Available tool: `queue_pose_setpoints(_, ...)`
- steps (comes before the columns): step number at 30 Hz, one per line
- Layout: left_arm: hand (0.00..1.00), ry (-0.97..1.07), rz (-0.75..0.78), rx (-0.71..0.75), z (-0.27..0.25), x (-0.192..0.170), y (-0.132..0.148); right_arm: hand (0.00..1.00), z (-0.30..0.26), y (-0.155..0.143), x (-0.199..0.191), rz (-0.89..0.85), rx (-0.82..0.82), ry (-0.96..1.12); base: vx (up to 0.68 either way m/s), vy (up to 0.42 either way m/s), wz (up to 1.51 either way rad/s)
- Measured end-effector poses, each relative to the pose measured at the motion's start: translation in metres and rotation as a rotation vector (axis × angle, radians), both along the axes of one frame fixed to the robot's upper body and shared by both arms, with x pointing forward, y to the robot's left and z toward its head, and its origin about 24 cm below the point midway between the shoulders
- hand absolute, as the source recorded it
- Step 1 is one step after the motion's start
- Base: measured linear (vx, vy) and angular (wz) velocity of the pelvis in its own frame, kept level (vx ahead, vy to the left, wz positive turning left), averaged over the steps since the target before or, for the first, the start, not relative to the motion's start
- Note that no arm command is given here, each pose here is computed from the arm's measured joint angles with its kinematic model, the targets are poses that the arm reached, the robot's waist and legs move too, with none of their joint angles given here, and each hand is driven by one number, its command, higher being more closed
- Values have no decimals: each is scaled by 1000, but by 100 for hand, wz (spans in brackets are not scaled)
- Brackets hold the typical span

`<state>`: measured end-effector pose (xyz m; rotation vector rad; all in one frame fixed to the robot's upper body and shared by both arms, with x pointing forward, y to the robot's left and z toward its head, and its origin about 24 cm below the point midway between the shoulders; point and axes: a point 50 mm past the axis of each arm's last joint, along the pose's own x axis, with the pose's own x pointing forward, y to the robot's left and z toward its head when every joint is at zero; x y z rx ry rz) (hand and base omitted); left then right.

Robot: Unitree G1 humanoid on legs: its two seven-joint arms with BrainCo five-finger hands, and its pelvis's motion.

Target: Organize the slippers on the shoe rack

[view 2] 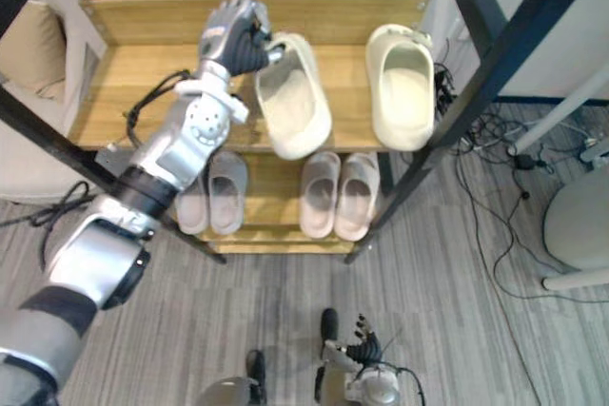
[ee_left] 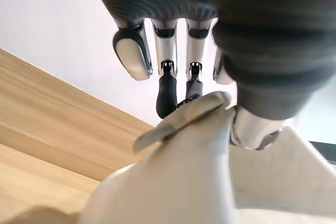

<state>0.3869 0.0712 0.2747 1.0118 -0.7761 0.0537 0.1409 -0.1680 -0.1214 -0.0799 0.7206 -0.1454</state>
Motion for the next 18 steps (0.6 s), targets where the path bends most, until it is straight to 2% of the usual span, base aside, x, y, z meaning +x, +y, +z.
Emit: queue_pose_setpoints(18, 100, -26, 12, -48, 21, 1, -5, 0, 5, 2, 3, -55, 15, -33, 30, 4, -10)
